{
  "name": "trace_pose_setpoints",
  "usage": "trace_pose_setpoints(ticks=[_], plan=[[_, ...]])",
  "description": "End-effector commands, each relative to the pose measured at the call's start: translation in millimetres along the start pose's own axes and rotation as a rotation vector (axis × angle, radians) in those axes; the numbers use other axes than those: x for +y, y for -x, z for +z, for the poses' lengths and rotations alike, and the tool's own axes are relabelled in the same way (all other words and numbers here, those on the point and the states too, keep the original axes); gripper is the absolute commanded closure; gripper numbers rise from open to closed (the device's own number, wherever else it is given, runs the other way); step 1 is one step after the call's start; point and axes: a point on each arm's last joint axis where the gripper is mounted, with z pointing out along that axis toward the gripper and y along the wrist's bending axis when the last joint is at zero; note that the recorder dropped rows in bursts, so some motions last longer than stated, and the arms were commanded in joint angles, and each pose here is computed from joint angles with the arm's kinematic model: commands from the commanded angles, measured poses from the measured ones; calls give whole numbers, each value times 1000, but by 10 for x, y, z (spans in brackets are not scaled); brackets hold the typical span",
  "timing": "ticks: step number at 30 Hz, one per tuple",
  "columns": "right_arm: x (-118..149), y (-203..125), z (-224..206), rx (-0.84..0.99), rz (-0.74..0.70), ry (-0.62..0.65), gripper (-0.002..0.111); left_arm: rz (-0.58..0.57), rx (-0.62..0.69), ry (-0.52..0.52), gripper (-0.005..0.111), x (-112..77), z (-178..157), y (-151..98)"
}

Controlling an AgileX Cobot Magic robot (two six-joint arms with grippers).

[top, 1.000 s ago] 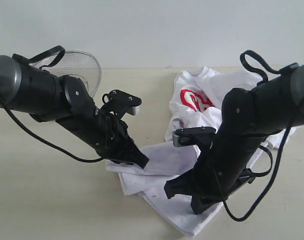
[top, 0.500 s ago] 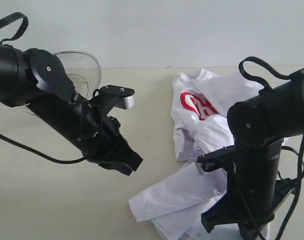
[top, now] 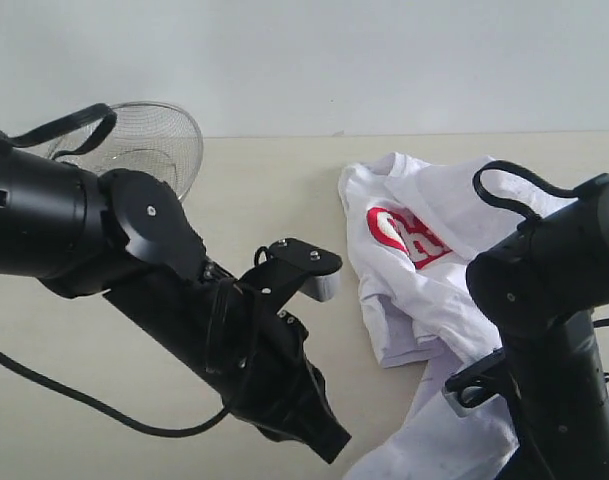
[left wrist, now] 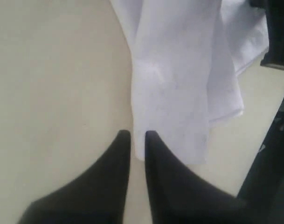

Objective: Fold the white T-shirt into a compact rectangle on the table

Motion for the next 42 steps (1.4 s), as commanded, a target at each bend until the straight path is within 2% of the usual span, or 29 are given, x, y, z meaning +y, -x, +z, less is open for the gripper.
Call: trace_pose_setpoints(ticks=[1, 4, 5, 9, 14, 20, 23, 26, 29, 34, 37, 39, 40, 42], plan=[[6, 84, 34, -129, -3, 13, 109, -48, 61, -60, 68, -11, 132, -66], [0, 67, -14, -153, -1, 17, 109, -67, 71, -64, 43, 12, 184, -54], [-2, 62, -27, -159, 0, 17, 109, -85, 71, -74, 38, 9, 197, -54], [-9, 43, -76, -184, -2, 21, 109, -108, 84, -137, 40, -79, 221, -63], [-11, 37, -96, -196, -1, 22, 109, -28, 93, -146, 42, -290, 314, -83], [-11, 37, -96, -196, 1, 23, 109, 175, 43, -87, 42, -521, 446, -83], [-11, 37, -96, -196, 1, 23, 109, 253, 29, -26, 43, -578, 493, -89], [-12, 31, -95, -189, 1, 21, 109, 306, 43, 54, 49, -549, 549, -108], [-13, 30, -95, -188, 1, 21, 109, 343, 70, 89, 55, -513, 605, -138], [-12, 31, -95, -189, 1, 21, 109, 343, 48, 116, 55, -481, 634, -119], [-12, 31, -95, -189, 1, 21, 109, 334, 51, 117, 72, -473, 649, -124], [-12, 33, -95, -191, 1, 22, 109, 334, 51, 117, 96, -473, 649, -124], [-12, 33, -95, -191, 1, 22, 109, 336, 51, 117, 101, -473, 649, -124], [-11, 37, -96, -196, 1, 22, 109, 334, 51, 117, 102, -473, 649, -124]])
